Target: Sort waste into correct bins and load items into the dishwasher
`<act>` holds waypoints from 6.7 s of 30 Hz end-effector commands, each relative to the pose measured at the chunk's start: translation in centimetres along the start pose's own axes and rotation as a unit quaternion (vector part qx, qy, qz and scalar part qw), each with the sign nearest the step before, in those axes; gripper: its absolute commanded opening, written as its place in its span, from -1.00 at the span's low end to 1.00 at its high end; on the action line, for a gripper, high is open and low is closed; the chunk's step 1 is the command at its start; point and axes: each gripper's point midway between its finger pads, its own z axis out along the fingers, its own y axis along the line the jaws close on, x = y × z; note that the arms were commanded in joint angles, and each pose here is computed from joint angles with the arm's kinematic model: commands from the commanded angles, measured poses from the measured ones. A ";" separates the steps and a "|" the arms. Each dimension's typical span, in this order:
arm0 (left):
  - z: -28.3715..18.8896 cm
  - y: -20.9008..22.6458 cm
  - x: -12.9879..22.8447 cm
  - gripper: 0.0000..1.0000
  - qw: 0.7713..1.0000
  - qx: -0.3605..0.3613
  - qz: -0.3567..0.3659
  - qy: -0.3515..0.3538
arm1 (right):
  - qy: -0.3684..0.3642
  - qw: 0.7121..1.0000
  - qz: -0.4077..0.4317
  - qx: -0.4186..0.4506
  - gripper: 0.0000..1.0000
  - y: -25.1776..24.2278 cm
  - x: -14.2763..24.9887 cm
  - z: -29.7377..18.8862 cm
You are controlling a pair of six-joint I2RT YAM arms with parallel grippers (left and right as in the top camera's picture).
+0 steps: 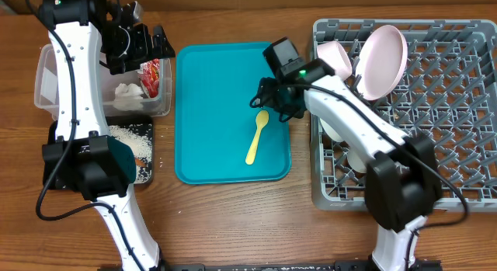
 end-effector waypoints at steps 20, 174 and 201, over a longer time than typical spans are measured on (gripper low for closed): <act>-0.2 -1.1 0.5 1.00 0.999 -0.030 0.015 0.003 | 0.096 0.994 0.038 0.028 -0.02 0.4 5.8 8.4; 0.2 -2.0 0.4 0.99 0.999 -0.028 0.027 0.000 | -0.583 0.803 0.010 -0.122 1.00 -23.3 6.9 -17.7; -2.1 -3.1 0.6 0.99 0.999 -0.027 0.040 -0.024 | -0.576 0.806 -0.001 -0.136 1.00 -22.4 7.2 -17.5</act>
